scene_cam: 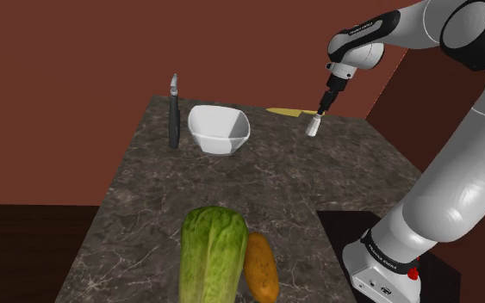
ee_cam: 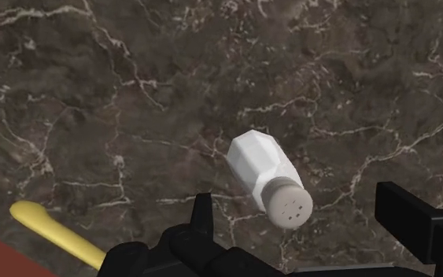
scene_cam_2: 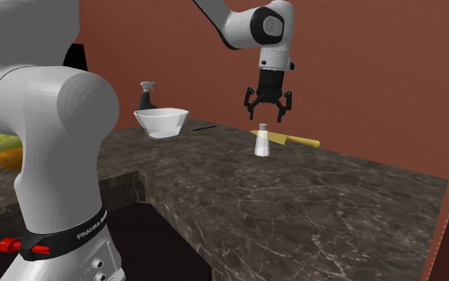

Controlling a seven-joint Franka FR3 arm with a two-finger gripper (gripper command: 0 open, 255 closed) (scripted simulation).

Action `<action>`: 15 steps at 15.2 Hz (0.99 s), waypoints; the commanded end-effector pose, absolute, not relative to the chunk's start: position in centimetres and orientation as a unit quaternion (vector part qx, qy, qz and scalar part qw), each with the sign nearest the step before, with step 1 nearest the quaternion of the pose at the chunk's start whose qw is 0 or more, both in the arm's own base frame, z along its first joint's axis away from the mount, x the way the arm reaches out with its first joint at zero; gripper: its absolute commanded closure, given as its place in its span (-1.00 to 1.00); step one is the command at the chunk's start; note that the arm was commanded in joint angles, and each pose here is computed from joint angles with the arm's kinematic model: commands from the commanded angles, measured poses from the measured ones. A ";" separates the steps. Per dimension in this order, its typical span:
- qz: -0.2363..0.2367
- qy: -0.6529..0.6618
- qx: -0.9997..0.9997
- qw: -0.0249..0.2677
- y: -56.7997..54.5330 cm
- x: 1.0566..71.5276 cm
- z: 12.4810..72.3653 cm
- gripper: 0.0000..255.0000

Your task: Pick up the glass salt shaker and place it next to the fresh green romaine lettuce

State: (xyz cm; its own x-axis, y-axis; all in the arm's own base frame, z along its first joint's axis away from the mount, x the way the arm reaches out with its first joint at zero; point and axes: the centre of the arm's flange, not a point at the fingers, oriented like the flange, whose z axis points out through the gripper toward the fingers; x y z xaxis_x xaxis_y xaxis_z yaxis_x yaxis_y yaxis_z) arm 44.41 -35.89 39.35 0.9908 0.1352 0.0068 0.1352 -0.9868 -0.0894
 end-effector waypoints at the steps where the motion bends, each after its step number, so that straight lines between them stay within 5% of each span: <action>1: -0.001 -0.068 -0.997 0.045 -35.9 44.6 38.3 -1.00; 12: -0.001 -0.068 -0.997 0.045 -35.7 44.6 36.4 -1.00; 13: -0.001 -0.068 -0.997 0.045 -35.7 44.6 36.4 1.00; 15: -0.001 -0.068 -0.997 0.045 -35.7 44.6 36.4 1.00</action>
